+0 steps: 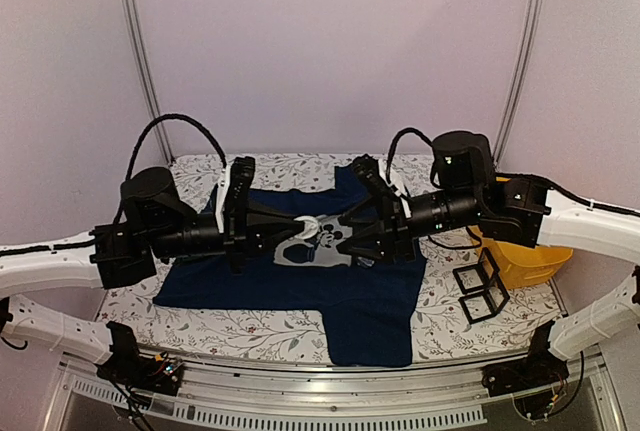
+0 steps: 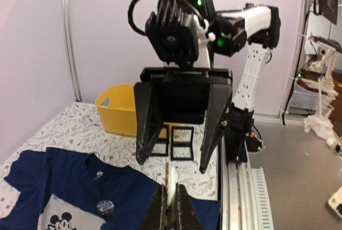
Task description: Pin the brooch onto the clothing
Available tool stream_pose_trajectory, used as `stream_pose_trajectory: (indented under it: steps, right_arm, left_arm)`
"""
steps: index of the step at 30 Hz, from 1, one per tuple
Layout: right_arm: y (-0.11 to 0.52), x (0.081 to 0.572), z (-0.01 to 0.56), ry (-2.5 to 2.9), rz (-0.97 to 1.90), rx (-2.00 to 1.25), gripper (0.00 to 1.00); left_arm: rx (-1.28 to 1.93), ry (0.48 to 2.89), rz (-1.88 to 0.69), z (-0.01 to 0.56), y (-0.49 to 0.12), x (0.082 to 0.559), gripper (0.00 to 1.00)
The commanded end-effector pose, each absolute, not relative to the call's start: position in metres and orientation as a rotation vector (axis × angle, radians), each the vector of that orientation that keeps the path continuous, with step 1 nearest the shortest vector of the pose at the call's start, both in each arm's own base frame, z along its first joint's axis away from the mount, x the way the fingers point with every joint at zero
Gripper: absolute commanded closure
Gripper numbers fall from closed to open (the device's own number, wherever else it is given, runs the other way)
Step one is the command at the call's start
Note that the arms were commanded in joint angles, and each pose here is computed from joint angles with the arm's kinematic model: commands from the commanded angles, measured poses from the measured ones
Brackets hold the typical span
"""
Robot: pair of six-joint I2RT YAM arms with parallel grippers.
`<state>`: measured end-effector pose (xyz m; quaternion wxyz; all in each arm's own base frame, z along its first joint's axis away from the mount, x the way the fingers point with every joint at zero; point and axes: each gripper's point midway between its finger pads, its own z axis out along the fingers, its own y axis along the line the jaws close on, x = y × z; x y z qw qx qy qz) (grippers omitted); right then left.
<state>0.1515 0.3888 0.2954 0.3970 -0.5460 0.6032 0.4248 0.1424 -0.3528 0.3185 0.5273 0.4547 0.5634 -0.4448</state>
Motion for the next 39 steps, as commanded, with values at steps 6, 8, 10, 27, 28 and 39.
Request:
stream_pose_trajectory:
  steps: [6, 8, 10, 27, 28, 39]
  right_arm:
    - [0.402, 0.158, 0.366, 1.327, 1.272, -1.051, 0.42]
    - [0.404, 0.157, 0.37, 1.304, 1.304, -1.034, 0.43]
    - [0.406, 0.154, 0.374, 1.287, 1.335, -1.033, 0.45]
    - [0.426, 0.139, 0.37, 1.259, 1.386, -1.114, 0.65]
    - [0.426, 0.138, 0.371, 1.253, 1.388, -1.117, 0.65]
    - [0.43, 0.136, 0.37, 1.249, 1.409, -1.142, 0.89]
  left_arm:
    - [0.748, 1.061, -1.168, 0.389, -0.332, 0.134, 1.0]
    - [0.752, 1.044, -1.181, 0.39, -0.334, 0.13, 1.0]
    - [0.757, 1.032, -1.19, 0.392, -0.336, 0.127, 1.0]
    - [0.788, 1.057, -1.139, 0.388, -0.342, 0.128, 1.0]
    - [0.788, 1.063, -1.131, 0.387, -0.341, 0.129, 1.0]
    - [0.791, 1.065, -1.134, 0.385, -0.34, 0.128, 1.0]
